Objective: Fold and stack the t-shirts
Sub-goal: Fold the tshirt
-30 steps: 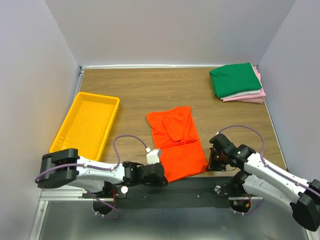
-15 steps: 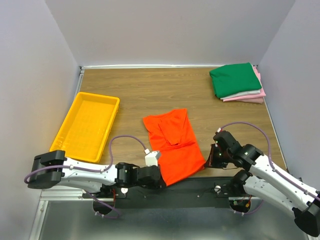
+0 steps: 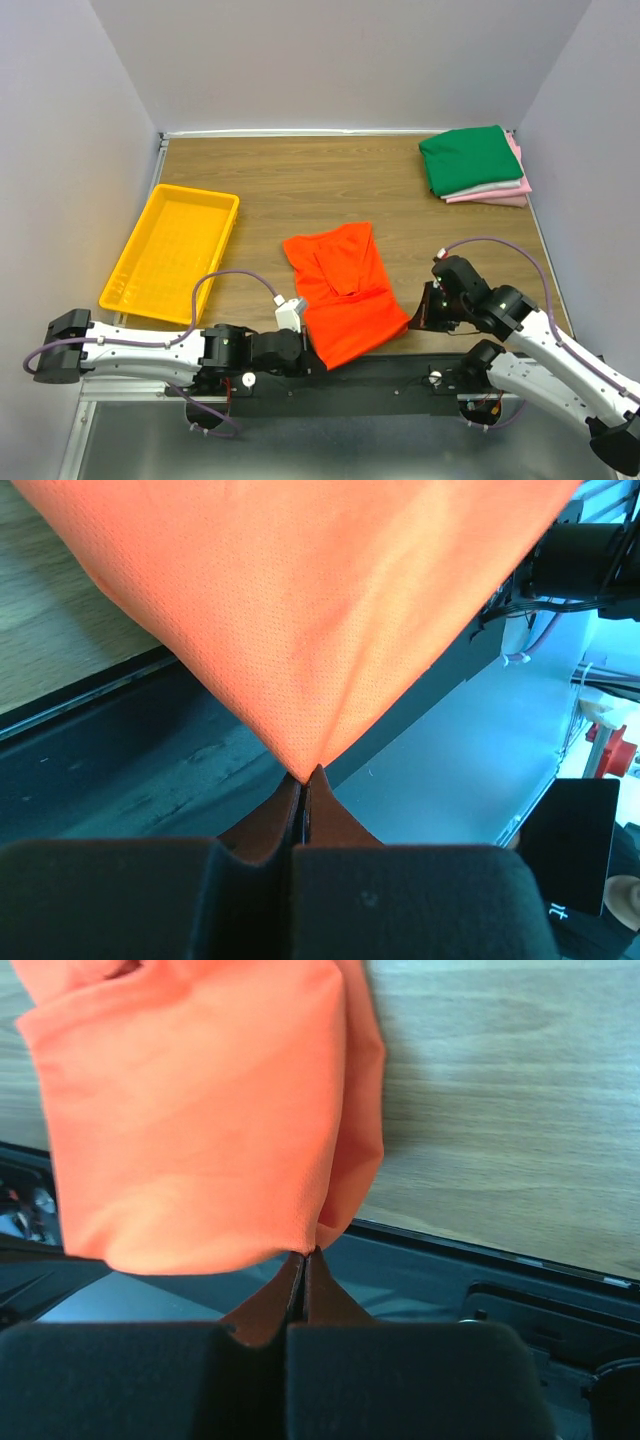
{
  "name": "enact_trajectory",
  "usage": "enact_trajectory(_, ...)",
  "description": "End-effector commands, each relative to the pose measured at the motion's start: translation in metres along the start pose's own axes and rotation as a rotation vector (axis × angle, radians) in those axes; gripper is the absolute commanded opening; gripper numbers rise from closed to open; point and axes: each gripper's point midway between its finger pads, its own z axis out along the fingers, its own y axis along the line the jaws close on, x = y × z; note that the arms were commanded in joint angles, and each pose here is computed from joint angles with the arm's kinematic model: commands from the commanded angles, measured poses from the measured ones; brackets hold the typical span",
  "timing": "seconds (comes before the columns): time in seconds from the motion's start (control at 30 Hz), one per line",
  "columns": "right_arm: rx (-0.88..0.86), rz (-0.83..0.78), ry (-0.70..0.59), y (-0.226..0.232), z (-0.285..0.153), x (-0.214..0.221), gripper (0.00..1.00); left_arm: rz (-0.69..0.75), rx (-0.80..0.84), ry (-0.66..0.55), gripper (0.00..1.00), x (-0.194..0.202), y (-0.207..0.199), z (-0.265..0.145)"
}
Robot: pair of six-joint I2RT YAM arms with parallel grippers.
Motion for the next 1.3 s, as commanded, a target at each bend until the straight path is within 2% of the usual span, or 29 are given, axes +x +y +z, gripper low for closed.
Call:
enact_trajectory(0.0, -0.024, -0.022, -0.025, 0.010, -0.013, -0.008, 0.00, 0.002, -0.039, -0.041, 0.00, -0.006, 0.011, -0.002)
enact_trajectory(0.33, -0.071, -0.042, -0.169, 0.040, -0.046, -0.048, 0.00, -0.003, 0.054, -0.128, 0.00, -0.030, -0.034, -0.016)
enact_trajectory(0.57, -0.075, -0.044, -0.238, 0.047, -0.064, -0.063, 0.00, 0.007, 0.078, -0.124, 0.00, -0.030, -0.041, -0.018)
enact_trajectory(0.9, -0.076, -0.045, -0.306, 0.050, -0.090, -0.074, 0.00, 0.075, 0.172, -0.084, 0.00, -0.022, -0.077, -0.028)
enact_trajectory(1.1, -0.074, -0.071, -0.408, 0.060, -0.103, -0.101, 0.00, 0.062, 0.229, -0.141, 0.00, -0.031, -0.093, -0.024)
enact_trajectory(1.27, -0.079, -0.096, -0.469, 0.074, -0.094, -0.125, 0.00, 0.021, 0.238, -0.249, 0.00, -0.052, -0.091, -0.027)
